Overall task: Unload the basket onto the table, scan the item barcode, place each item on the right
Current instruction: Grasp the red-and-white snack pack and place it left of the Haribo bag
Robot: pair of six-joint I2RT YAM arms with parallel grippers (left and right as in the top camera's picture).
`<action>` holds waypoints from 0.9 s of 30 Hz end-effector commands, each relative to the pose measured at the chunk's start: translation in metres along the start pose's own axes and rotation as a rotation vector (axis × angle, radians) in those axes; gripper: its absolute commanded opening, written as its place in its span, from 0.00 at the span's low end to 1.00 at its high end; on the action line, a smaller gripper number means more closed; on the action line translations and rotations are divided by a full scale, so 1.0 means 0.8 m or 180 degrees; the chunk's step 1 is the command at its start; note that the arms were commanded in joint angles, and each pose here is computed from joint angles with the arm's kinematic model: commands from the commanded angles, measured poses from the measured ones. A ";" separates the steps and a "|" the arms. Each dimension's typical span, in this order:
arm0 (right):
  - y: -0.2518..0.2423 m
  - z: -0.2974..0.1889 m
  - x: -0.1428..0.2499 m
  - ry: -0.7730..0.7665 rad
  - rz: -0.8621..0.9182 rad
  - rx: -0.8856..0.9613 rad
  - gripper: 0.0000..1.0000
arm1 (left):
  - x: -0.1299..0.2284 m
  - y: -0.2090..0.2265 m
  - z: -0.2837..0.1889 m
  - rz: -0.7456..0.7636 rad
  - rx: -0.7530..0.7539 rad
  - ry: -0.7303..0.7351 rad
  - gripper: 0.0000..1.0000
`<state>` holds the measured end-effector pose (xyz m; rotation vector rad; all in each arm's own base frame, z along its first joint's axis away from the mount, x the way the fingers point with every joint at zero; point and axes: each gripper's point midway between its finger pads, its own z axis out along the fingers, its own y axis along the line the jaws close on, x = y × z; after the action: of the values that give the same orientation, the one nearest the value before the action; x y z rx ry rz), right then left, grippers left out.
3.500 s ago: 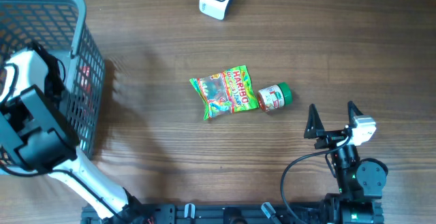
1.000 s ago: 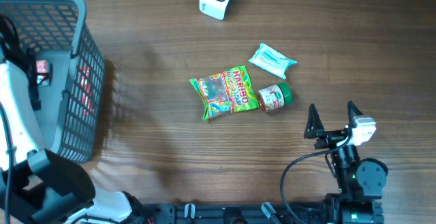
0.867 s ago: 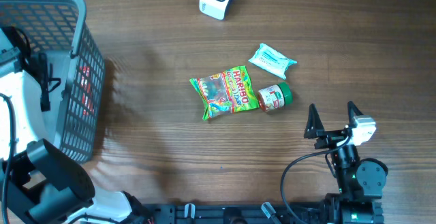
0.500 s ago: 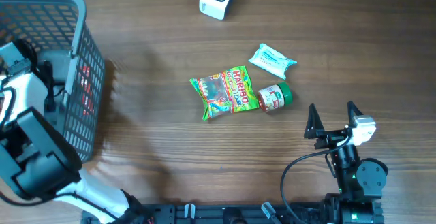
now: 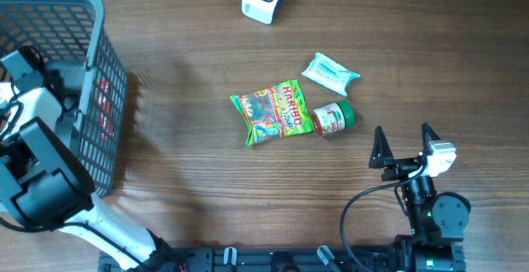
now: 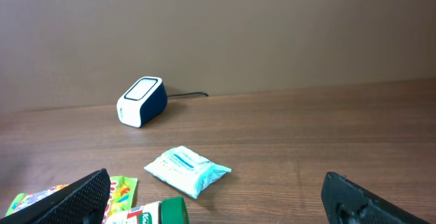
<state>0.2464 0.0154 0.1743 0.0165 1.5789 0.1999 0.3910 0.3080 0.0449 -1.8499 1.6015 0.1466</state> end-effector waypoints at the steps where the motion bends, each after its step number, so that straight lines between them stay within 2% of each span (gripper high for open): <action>1: 0.000 0.000 -0.002 -0.0031 -0.0022 0.0006 1.00 | 0.026 0.016 0.024 0.0051 -0.0060 0.0213 0.56; 4: 0.000 0.000 -0.002 -0.0030 -0.0022 0.0006 1.00 | 0.029 0.014 0.024 0.0049 -0.0033 0.0250 0.12; 5: 0.000 0.000 -0.002 -0.0031 -0.0021 0.0006 1.00 | 0.029 0.015 0.024 0.0053 -0.0043 0.0254 0.04; 9: 0.000 0.000 -0.002 -0.0031 -0.0022 0.0006 1.00 | 0.015 0.008 0.012 0.0060 0.0019 0.0203 0.04; 11: 0.000 0.000 -0.002 -0.0030 -0.0022 0.0006 1.00 | -0.014 -0.023 -0.031 0.0111 0.0321 0.0111 0.04; 13: 0.000 0.000 -0.002 -0.0031 -0.0022 0.0006 1.00 | -0.048 -0.051 -0.091 0.0034 0.0611 -0.0045 0.04; 16: 0.000 0.000 -0.002 -0.0031 -0.0022 0.0006 1.00 | -0.101 -0.085 -0.224 -0.0098 0.1234 -0.0292 0.04; 19: 0.000 0.000 -0.002 -0.0030 -0.0021 0.0006 1.00 | -0.122 -0.081 -0.353 -0.0160 0.1778 -0.0371 0.04; 21: 0.000 0.000 -0.002 -0.0031 -0.0022 0.0006 1.00 | -0.077 -0.086 -0.428 0.0146 0.2318 0.0111 0.04; 22: 0.000 0.000 -0.002 -0.0030 -0.0022 0.0006 1.00 | -0.006 -0.093 -0.477 0.0867 0.2756 0.0602 0.04; 24: 0.000 0.000 -0.002 -0.0030 -0.0022 0.0006 1.00 | 0.054 -0.087 -0.491 0.1551 0.2845 0.0868 0.04; 26: 0.000 0.000 -0.002 -0.0030 -0.0021 0.0006 1.00 | 0.160 -0.072 -0.500 0.2881 0.3062 0.1172 0.04; 27: 0.000 0.000 -0.002 -0.0030 -0.0022 0.0006 1.00 | 0.193 -0.062 -0.496 0.3275 0.3076 0.1279 0.04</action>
<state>0.2464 0.0154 0.1742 0.0165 1.5793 0.1999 0.3333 0.0428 0.3432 -0.8205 1.8897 -0.5238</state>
